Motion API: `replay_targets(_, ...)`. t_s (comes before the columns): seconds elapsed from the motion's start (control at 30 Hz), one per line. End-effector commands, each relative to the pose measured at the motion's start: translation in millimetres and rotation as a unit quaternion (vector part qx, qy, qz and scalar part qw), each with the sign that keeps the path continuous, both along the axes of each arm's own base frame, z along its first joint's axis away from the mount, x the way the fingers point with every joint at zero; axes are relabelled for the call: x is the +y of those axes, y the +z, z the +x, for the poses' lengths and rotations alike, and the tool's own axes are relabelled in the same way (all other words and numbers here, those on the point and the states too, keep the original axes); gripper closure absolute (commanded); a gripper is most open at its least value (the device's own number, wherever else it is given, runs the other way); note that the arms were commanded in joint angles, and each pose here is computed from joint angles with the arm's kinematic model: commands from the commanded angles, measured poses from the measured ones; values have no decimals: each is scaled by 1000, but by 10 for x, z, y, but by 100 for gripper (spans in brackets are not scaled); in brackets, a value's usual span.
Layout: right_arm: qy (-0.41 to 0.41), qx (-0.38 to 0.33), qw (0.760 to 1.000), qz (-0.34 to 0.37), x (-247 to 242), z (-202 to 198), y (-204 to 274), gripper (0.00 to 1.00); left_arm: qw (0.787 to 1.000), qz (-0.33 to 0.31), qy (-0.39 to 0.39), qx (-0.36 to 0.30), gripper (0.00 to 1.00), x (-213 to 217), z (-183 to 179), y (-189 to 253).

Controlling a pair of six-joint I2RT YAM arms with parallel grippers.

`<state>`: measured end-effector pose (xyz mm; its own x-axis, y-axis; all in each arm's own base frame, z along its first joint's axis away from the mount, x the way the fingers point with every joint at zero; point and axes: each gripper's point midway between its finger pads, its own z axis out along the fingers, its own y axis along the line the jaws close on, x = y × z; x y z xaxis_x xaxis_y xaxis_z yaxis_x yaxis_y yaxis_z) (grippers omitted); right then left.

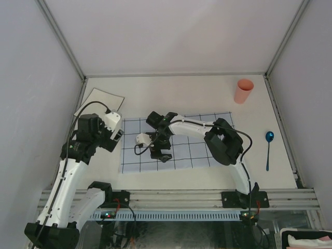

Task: Set the dinner table for one person
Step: Flatten out the napkin at the center of the board.

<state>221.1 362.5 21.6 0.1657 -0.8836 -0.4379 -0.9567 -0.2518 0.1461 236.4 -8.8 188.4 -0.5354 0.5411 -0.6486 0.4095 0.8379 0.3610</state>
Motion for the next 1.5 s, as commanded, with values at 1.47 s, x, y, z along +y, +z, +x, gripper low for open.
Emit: replay_targets(1.47,-61,25,997,-32,-355,162,-378,0,998,16,31,-42,0,147,-45,45)
